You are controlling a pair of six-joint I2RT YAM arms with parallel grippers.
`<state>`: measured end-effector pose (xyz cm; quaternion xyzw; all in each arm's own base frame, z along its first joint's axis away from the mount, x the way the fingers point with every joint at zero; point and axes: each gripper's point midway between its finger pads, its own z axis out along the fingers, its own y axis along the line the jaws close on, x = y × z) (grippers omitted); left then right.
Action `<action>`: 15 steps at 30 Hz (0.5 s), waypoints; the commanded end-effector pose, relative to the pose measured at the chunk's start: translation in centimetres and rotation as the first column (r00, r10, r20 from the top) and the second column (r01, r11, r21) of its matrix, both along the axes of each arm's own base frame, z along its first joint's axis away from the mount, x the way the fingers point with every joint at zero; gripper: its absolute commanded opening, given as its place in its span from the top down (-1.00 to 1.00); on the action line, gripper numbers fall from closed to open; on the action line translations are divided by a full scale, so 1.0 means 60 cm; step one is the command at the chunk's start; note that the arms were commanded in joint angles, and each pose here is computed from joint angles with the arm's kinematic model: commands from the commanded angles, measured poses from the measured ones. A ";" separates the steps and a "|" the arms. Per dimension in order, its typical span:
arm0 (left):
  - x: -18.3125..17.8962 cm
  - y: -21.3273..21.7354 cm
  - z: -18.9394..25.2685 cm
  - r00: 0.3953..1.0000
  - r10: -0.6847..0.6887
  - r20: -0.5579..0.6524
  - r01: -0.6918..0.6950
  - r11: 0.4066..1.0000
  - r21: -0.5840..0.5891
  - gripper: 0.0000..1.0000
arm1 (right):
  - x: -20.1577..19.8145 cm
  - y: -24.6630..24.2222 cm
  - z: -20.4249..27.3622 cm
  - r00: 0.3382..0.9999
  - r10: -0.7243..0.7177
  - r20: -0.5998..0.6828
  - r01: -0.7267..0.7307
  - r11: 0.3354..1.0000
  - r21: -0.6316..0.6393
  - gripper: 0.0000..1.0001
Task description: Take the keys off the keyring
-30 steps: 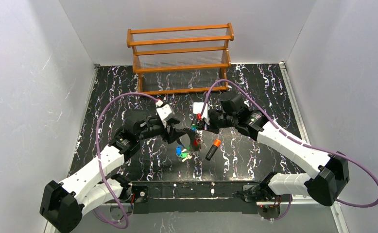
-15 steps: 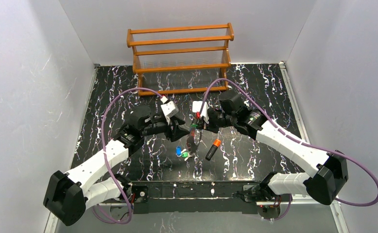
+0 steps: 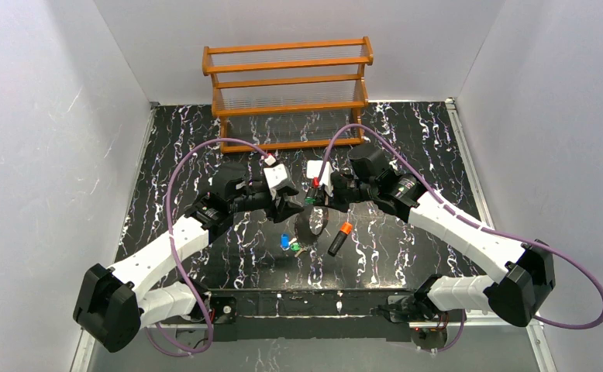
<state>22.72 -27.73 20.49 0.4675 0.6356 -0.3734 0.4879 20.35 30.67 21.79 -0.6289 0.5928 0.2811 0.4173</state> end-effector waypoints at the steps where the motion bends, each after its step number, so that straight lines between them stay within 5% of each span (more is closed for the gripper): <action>1: -0.013 0.000 0.030 0.990 -0.066 0.124 0.067 0.998 -0.004 0.04 | -0.003 0.004 0.047 0.999 0.021 0.045 -0.024 0.998 0.060 0.97; 11: -0.025 -0.030 0.018 0.980 -0.197 0.030 0.198 0.980 -0.012 0.29 | -0.005 0.006 0.046 0.998 0.035 0.048 -0.038 0.997 0.060 0.97; 15: -0.028 -0.033 0.014 0.976 -0.216 0.010 0.217 0.976 -0.012 0.60 | -0.006 0.006 0.045 0.998 0.038 0.047 -0.041 0.997 0.061 0.97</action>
